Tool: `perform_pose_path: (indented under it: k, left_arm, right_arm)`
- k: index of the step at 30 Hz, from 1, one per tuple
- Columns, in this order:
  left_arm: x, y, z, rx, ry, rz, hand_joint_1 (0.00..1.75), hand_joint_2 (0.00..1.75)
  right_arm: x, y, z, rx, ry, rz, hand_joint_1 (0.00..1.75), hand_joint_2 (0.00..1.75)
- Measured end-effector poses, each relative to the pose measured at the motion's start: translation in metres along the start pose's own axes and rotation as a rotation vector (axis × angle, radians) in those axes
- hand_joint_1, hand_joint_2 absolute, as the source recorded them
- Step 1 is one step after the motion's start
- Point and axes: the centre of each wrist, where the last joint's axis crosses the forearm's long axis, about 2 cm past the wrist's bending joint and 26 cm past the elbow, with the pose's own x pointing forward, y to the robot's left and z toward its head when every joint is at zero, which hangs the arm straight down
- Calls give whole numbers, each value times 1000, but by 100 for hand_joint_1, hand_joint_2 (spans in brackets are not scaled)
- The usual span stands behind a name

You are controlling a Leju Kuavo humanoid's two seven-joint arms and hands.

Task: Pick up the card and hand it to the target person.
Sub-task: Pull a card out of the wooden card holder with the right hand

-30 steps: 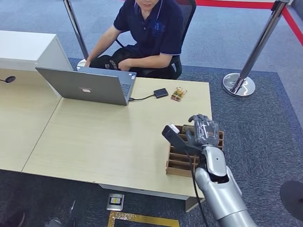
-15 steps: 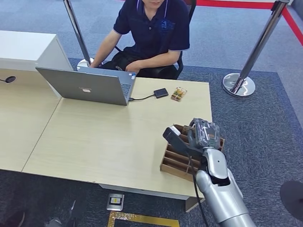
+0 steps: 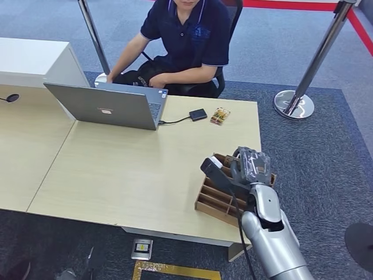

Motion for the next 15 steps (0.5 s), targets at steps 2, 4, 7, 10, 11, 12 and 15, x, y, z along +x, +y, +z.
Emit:
perform_pose_path:
  k: [2, 4, 7, 10, 11, 12, 15]
  left_arm:
    - [0, 0, 0, 0, 0, -1, 0, 0]
    - [0, 0, 0, 0, 0, -1, 0, 0]
    - [0, 0, 0, 0, -1, -1, 0, 0]
    - [0, 0, 0, 1, 0, -1, 0, 0]
    - [0, 0, 0, 1, 0, -1, 0, 0]
    - [0, 0, 0, 1, 0, -1, 0, 0]
    - [-1, 0, 0, 1, 2, 1, 0, 0]
  right_arm:
    - [1, 0, 1, -2, -3, -5, 130, 175]
    - [1, 0, 2, -3, -6, -10, 132, 175]
    - [2, -1, 2, -7, -13, -15, 130, 175]
    - [3, -3, 2, -14, -24, -22, 126, 175]
    - [3, -3, 2, -17, -29, -25, 125, 175]
    - [3, -4, 2, -19, -34, -27, 123, 175]
    - [4, -6, 1, -26, -47, -35, 123, 175]
